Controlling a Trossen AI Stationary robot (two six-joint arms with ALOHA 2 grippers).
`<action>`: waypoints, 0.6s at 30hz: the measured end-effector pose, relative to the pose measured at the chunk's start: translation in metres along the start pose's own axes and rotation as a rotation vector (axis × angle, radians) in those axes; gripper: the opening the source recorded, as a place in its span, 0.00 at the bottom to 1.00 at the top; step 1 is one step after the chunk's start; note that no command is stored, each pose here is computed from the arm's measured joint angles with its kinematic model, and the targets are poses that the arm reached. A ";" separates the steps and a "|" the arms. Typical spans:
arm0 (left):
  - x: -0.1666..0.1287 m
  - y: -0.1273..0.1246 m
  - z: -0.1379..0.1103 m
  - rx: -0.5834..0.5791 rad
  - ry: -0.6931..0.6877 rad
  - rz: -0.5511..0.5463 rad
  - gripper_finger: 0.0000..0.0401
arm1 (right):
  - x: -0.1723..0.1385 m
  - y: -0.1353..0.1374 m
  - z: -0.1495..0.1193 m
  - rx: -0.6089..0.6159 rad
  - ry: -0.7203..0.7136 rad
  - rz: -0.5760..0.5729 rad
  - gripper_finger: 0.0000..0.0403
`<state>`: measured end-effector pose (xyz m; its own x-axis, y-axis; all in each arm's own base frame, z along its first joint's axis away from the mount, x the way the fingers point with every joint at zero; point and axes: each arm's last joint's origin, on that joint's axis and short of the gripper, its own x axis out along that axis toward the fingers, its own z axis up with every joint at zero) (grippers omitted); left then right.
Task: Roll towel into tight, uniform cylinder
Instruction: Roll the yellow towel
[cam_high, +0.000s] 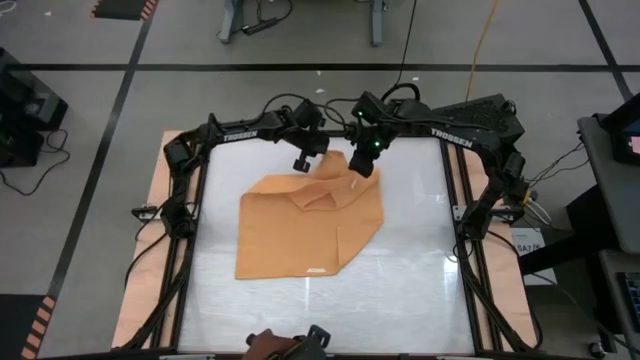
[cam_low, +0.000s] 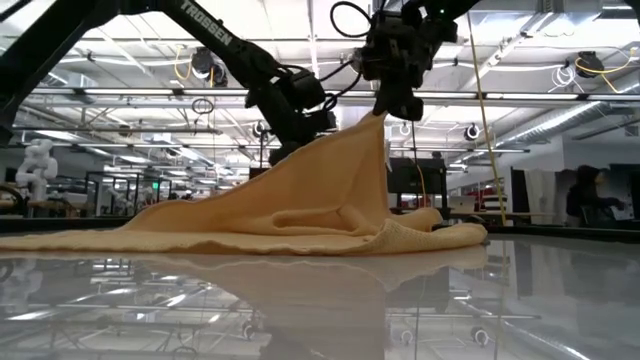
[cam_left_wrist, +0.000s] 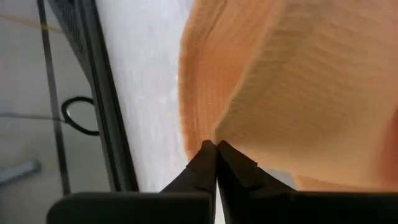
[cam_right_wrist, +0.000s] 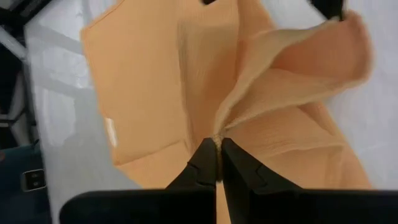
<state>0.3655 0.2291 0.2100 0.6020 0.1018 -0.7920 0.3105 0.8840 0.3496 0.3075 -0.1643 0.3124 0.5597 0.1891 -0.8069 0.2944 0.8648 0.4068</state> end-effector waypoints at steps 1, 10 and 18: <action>-0.003 0.001 0.002 -0.015 -0.006 0.009 0.02 | -0.003 0.001 0.000 -0.003 -0.008 -0.017 0.00; -0.109 0.017 0.041 -0.035 -0.142 0.303 0.00 | -0.036 0.003 0.000 -0.022 -0.152 -0.146 0.00; -0.212 0.015 0.074 -0.058 -0.248 0.660 0.00 | -0.087 0.021 0.031 -0.135 -0.546 -0.214 0.00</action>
<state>0.2969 0.1870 0.4204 0.8027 0.5242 -0.2842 -0.2126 0.6969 0.6849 0.2888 -0.1768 0.4044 0.8261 -0.2314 -0.5139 0.3638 0.9153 0.1728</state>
